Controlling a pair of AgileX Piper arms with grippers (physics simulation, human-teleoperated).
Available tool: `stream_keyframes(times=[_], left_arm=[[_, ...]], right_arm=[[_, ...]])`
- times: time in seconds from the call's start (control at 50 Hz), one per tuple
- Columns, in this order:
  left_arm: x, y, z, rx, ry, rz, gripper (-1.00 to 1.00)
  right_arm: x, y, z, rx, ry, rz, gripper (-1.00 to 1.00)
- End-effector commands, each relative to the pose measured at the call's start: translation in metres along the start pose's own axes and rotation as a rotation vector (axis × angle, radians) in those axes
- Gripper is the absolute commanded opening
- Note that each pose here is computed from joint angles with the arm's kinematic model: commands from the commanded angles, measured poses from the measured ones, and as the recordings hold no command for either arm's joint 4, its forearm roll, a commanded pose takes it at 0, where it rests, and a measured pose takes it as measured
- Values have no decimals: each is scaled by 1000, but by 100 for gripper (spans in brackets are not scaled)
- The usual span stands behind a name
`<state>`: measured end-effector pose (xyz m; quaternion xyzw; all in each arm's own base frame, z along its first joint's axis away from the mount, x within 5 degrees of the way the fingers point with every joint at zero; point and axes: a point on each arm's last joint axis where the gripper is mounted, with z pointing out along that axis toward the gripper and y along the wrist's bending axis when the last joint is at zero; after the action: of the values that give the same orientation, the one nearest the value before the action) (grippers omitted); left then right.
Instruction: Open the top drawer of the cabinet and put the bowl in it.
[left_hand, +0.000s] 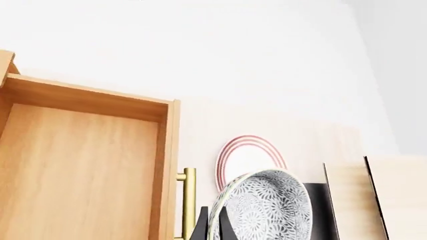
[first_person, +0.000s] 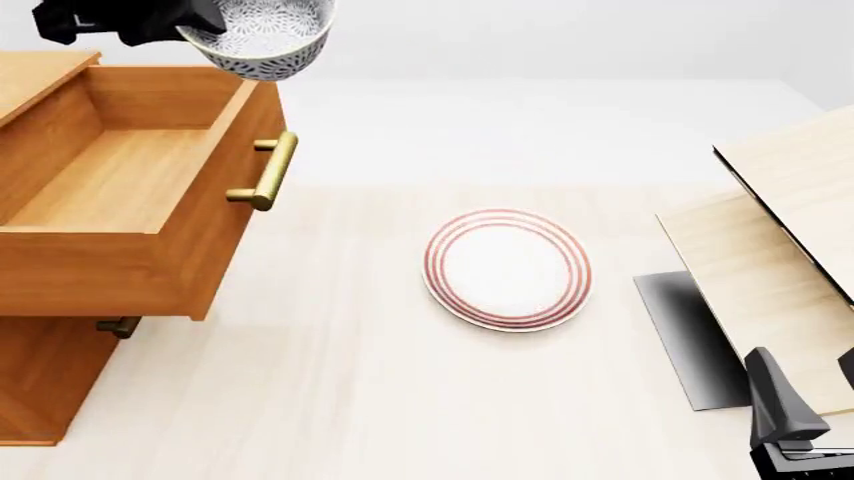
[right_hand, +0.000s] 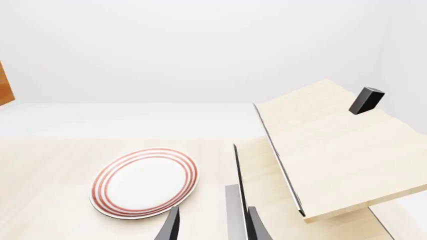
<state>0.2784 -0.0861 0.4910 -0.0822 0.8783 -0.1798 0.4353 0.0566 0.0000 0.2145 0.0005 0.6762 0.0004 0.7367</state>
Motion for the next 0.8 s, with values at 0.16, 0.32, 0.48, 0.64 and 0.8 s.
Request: stream_keyframes(times=[0.16,0.32,0.48,0.64,0.8], left_arm=[[6,30,-25,-60,-43,-73,-100],[9,37,-28,-76,-55,-104,-100],[14,49,-33,-101,-68,-143,-100],[19,61,-39,-128,-91,-185,-100],[25,72,-40,-154,-103,-230,-100]], right_arm=[[0,0,0,0,0,0,100],[0,0,0,0,0,0,100],[0,0,0,0,0,0,100],[0,0,0,0,0,0,100],[0,0,0,0,0,0,100]])
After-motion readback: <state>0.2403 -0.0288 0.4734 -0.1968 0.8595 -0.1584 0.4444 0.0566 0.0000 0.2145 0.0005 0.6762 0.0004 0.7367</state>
